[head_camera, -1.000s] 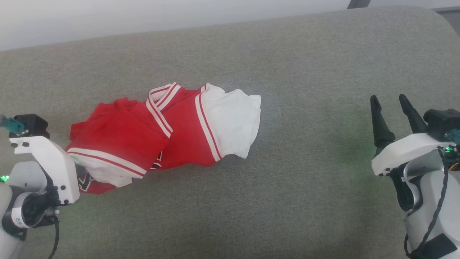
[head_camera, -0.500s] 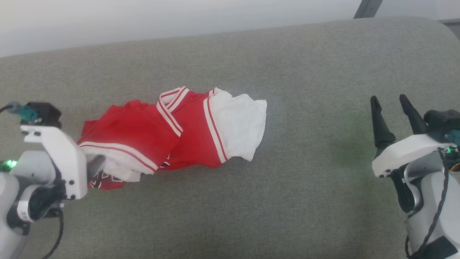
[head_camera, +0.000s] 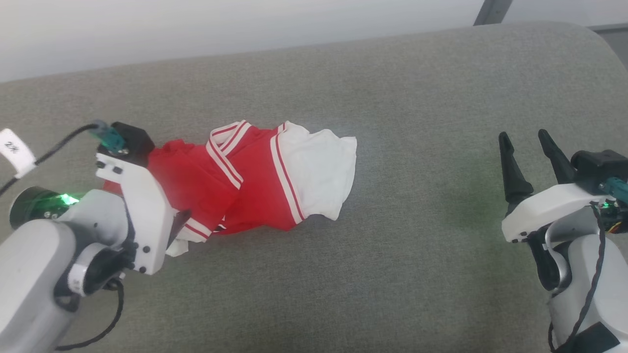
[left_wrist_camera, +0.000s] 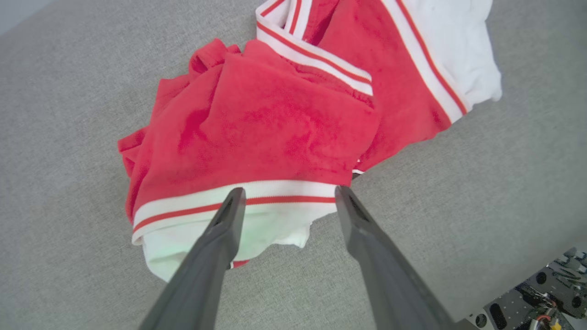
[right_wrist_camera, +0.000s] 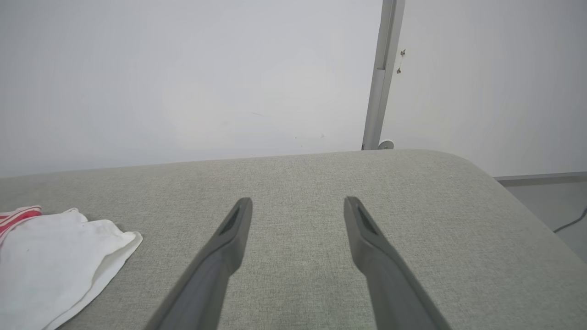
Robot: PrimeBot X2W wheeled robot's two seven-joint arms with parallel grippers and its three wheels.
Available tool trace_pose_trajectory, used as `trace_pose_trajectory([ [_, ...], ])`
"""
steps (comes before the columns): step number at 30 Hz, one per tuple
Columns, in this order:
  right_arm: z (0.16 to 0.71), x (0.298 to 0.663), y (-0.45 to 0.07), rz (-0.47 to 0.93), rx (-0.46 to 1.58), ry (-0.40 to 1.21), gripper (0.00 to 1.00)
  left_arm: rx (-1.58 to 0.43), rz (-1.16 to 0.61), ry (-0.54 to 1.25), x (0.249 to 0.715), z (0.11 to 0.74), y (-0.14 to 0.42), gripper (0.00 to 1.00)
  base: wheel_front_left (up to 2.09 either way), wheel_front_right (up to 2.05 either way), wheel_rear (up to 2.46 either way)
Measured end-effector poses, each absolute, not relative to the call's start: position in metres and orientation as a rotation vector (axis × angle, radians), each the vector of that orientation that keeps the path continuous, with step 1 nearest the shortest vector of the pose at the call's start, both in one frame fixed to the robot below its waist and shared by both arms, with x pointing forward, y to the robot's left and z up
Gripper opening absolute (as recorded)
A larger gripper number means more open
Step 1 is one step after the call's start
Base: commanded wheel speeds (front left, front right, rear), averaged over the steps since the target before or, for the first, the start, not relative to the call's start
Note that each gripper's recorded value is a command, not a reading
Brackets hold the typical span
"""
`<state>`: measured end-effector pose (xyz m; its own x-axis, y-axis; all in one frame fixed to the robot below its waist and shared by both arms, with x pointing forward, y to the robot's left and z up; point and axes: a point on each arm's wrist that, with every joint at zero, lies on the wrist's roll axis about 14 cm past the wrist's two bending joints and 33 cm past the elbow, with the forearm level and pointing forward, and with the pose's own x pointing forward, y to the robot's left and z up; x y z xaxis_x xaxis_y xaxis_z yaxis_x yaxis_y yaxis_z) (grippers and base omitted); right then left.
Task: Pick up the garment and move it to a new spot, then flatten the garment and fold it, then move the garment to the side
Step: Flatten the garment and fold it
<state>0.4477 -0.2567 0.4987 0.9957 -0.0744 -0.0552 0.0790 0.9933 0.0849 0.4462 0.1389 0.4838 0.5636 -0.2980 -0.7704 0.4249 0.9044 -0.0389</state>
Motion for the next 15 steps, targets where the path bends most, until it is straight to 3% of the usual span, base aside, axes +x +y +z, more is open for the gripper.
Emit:
trace_pose_trajectory([
  [12,0.491,0.445,-0.268,-0.111,0.089,0.064,1.00,0.261,-0.424,0.947,0.463,0.445,0.139,1.00,0.00,0.00,0.00],
  [13,0.490,0.444,-0.269,-0.114,0.089,0.066,1.00,0.259,-0.422,0.954,0.464,0.441,0.139,0.76,0.00,0.00,0.00],
  [15,0.489,0.444,-0.271,-0.119,0.087,0.067,1.00,0.255,-0.426,0.966,0.464,0.435,0.138,0.11,0.00,0.00,0.00],
])
